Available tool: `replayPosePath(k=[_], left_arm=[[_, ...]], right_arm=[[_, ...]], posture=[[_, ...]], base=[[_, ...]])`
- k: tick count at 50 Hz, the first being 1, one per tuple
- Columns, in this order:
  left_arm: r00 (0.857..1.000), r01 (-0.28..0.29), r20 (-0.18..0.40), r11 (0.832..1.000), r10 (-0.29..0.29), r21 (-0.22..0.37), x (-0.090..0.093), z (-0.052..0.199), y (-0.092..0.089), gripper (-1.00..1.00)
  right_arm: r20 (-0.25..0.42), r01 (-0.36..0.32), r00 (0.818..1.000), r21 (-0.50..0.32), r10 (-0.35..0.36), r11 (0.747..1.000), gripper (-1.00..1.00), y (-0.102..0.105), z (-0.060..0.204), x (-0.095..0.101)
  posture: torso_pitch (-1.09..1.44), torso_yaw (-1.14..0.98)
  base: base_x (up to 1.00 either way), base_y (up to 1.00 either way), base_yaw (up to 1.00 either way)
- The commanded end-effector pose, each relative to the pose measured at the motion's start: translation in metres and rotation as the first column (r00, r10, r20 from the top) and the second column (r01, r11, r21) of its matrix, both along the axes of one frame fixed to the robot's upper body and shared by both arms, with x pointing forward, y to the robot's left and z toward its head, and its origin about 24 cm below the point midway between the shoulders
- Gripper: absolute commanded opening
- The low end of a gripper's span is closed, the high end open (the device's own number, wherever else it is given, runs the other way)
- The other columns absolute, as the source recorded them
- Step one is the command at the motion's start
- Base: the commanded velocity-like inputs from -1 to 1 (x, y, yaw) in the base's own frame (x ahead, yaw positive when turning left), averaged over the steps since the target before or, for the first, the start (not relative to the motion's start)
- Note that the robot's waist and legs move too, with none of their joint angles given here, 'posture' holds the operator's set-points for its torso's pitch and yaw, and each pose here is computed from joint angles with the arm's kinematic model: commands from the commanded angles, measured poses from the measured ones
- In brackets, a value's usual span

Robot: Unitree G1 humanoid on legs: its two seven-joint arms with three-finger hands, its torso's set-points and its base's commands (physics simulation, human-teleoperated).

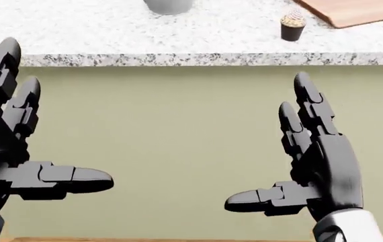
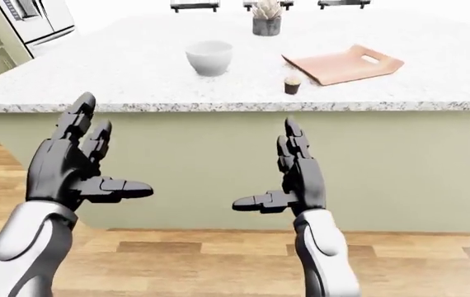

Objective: Pick up the bowl with donut and place it on the tray. Pick up the cupcake and place it on the tray.

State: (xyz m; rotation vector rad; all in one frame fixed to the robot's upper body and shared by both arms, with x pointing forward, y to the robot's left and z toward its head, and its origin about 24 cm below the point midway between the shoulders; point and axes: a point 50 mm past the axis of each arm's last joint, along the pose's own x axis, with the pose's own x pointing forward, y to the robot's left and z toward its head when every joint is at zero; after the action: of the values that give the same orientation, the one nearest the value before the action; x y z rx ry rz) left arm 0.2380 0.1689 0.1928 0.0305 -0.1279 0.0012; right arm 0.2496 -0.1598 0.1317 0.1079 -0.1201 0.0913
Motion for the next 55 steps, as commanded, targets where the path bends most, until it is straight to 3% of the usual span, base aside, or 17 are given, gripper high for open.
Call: replayPosePath(k=[1, 14, 24, 46, 55], left_arm=[[0.996, 0.028, 0.087, 1.000, -0.029, 0.006, -0.004, 0.014, -0.005, 1.00], [0.995, 0.030, 0.095, 0.999, -0.031, 0.012, -0.006, 0.019, -0.006, 1.00], [0.993, 0.030, 0.113, 0.999, -0.032, 0.020, -0.005, 0.032, -0.005, 1.00], [0.992, 0.020, 0.125, 1.000, -0.021, 0.010, -0.005, 0.037, 0.000, 1.00], [0.992, 0.022, 0.125, 1.000, -0.023, 0.013, -0.004, 0.037, -0.001, 1.00]], right_arm=[[0.124, 0.022, 0.992, 0.003, -0.022, 1.000, 1.00, -0.004, 0.023, -0.004], [0.160, 0.032, 0.987, 0.007, -0.033, 0.999, 1.00, -0.009, 0.031, -0.009], [0.204, 0.040, 0.978, -0.012, -0.036, 0.999, 1.00, -0.009, 0.054, -0.017], [0.245, 0.004, 0.970, -0.001, -0.004, 1.000, 1.00, -0.003, 0.067, -0.027], [0.260, 0.023, 0.966, -0.022, -0.017, 0.999, 1.00, -0.005, 0.068, -0.028]], posture=[[0.00, 0.00], [0.00, 0.00], [0.00, 0.00], [0.00, 0.00], [0.00, 0.00]], base=[[0.51, -0.06, 0.00], [0.02, -0.46, 0.00], [0.00, 0.00, 0.00], [0.00, 0.00, -0.66], [0.00, 0.00, -0.37]])
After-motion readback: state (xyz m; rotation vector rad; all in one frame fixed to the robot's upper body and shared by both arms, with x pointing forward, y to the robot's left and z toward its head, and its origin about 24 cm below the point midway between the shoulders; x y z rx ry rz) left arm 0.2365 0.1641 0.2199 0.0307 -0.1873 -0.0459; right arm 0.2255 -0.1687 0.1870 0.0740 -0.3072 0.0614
